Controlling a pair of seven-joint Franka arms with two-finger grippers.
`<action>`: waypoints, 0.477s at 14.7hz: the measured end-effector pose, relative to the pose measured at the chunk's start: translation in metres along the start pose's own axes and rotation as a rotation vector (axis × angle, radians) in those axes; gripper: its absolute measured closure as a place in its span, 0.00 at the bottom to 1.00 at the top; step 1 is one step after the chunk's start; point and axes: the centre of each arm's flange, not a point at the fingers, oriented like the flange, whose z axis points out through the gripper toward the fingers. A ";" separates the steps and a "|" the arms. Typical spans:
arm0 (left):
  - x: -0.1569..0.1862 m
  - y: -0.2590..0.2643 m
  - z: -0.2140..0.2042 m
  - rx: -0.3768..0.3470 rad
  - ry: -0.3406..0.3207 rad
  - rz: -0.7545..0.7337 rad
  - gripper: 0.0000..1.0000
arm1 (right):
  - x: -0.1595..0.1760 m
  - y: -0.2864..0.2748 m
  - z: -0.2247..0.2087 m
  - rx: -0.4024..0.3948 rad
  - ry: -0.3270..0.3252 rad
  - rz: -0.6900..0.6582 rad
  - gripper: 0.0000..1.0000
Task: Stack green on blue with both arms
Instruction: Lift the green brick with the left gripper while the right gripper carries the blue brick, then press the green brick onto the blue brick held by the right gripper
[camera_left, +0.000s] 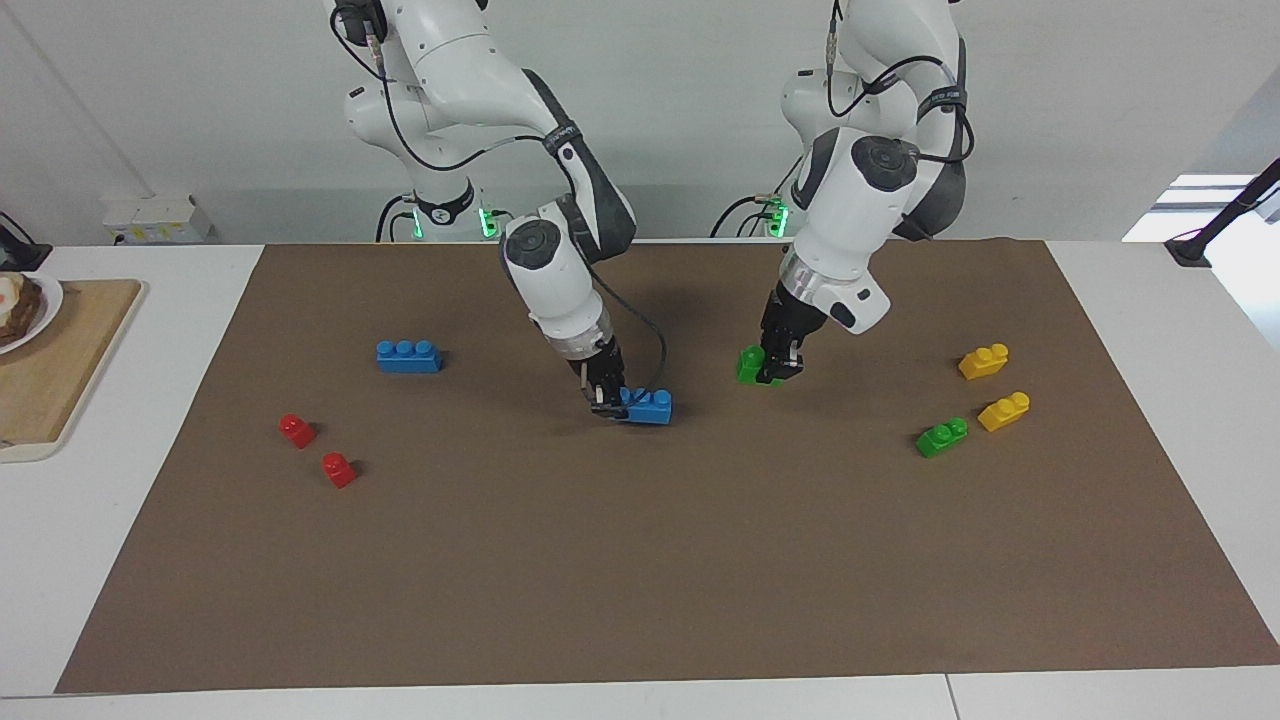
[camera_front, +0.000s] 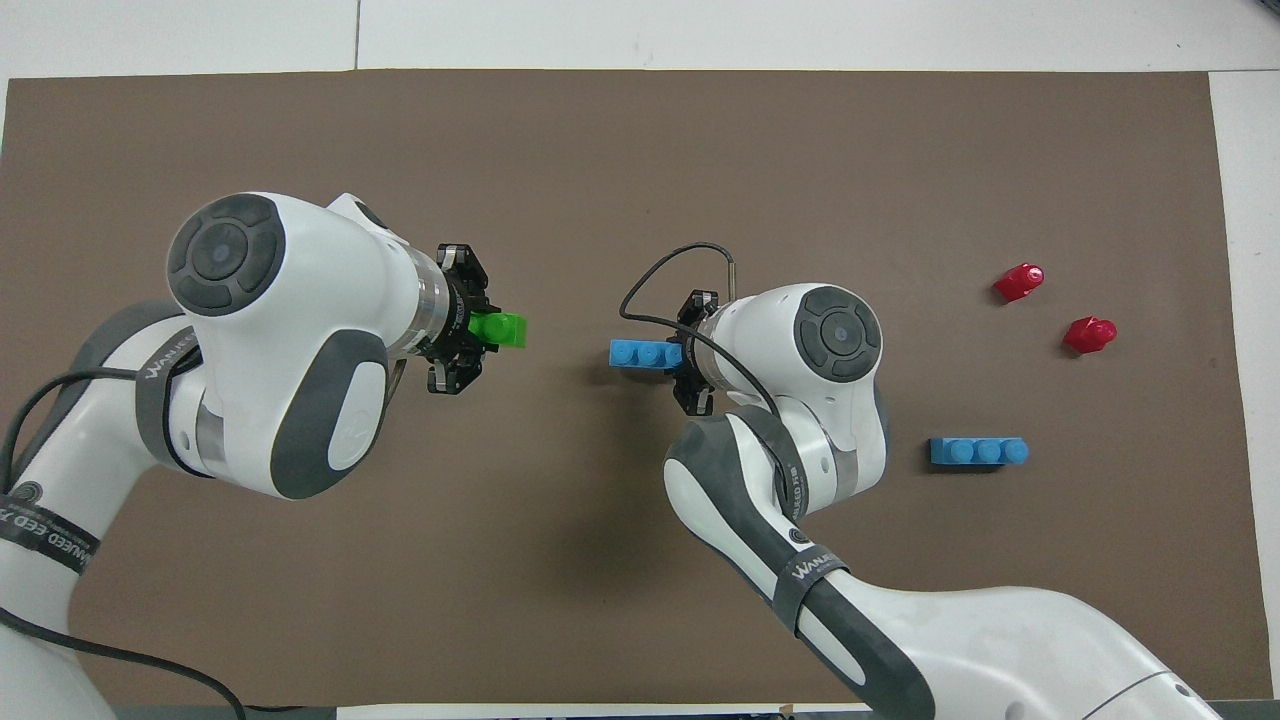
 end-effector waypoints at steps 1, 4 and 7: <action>-0.009 -0.001 0.005 0.005 0.000 0.015 0.66 | -0.004 0.004 0.002 0.004 -0.002 -0.011 0.66; -0.034 -0.001 0.018 0.017 -0.003 0.035 0.66 | -0.009 0.011 0.007 0.005 -0.007 -0.044 0.66; -0.042 0.002 0.021 0.018 -0.005 0.023 0.66 | -0.009 0.016 0.012 0.000 -0.037 -0.067 0.66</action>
